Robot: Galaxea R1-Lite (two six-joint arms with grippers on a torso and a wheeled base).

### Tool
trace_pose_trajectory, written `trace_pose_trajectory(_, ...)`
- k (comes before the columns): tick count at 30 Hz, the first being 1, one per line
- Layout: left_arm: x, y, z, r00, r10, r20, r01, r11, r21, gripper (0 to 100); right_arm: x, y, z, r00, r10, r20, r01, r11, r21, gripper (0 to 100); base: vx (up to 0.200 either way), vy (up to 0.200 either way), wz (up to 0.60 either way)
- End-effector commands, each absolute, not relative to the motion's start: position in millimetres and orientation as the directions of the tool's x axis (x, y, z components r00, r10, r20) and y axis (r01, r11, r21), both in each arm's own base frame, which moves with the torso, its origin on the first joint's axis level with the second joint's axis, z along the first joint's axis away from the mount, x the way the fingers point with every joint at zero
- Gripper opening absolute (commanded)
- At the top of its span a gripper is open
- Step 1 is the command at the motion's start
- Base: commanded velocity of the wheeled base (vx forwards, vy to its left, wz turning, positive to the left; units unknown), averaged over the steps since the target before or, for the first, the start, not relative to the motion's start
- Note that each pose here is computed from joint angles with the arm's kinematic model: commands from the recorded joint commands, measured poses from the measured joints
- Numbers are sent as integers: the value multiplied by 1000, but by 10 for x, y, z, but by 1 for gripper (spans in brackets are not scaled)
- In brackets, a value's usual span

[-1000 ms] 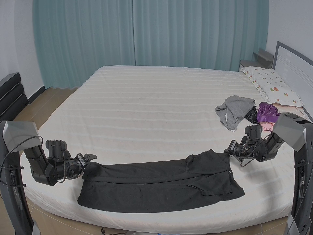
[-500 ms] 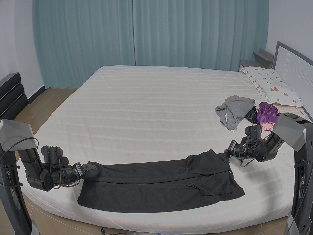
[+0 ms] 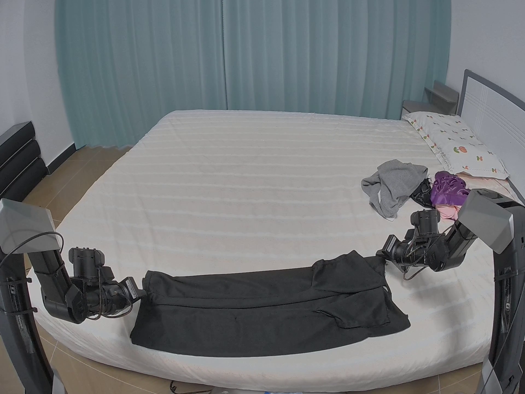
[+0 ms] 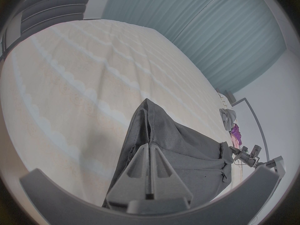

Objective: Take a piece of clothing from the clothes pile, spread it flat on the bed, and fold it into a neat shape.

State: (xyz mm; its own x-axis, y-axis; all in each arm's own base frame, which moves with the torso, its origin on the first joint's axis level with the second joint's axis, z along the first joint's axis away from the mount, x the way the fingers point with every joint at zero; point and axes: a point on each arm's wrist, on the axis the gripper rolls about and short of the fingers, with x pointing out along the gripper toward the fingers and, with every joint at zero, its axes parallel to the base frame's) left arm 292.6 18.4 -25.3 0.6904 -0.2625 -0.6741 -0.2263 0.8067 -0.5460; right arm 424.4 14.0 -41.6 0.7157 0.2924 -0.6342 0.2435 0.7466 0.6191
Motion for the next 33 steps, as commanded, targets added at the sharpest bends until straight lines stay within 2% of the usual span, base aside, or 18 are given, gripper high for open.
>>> trace_pose_trajectory(1, 2895, 186, -190, 699, -260, -667, -220, 808, -546, 0, 4246, 141, -403, 718, 293, -631, 242, 746, 621, 0, 0, 0, 0)
trace_pose_trajectory(11, 2780, 225, 74, 661, -244, -710, -217, 843, -492, 0, 4246, 135, -403, 718, 292, -631, 242, 746, 620, 0, 0, 0, 0)
trace_pose_trajectory(24, 2776, 152, -127, 585, -227, -778, -227, 876, -426, 0, 4245, 141, -404, 717, 292, -633, 242, 747, 619, 0, 0, 0, 0)
trace_pose_trajectory(25, 2784, 153, -140, 584, -227, -779, -228, 875, -426, 100, 4245, 141, -404, 717, 293, -633, 242, 747, 620, 0, 0, 0, 0)
trace_pose_trajectory(33, 2955, 189, -109, 622, -219, -751, -232, 865, -445, 100, 4246, 141, -397, 718, 293, -631, 242, 746, 621, 0, 0, 0, 0)
